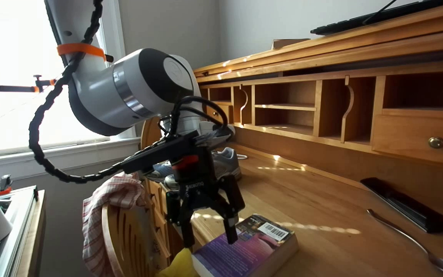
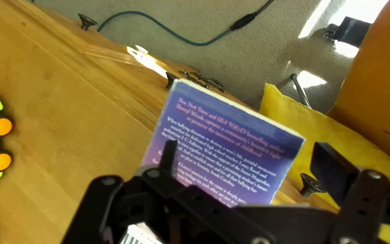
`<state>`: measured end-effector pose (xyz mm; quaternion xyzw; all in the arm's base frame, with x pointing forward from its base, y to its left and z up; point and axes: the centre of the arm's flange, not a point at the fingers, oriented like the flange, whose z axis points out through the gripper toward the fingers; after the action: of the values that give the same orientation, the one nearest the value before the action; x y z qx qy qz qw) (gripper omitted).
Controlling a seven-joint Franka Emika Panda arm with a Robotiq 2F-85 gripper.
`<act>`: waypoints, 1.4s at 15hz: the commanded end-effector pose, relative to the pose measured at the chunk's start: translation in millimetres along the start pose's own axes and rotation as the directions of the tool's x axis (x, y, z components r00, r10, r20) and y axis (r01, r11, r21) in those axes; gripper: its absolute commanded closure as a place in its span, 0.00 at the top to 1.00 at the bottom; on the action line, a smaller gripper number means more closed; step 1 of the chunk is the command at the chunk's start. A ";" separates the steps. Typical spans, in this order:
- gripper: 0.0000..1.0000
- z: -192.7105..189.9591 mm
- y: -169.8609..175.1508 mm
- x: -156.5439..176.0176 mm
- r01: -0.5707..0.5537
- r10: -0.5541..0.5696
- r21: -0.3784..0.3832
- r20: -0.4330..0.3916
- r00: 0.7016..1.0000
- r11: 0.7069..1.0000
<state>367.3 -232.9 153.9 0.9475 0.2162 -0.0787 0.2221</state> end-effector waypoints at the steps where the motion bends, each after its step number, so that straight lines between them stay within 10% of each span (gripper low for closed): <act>1: 1.00 -10.4 -16.7 -3.4 -0.038 0.038 0.018 0.020 0.999 0.999; 21: 1.00 3.5 -53.1 42.3 -0.237 0.262 -0.179 0.137 0.955 0.955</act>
<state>379.7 -178.3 137.3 0.9444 0.0857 -0.0995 0.3013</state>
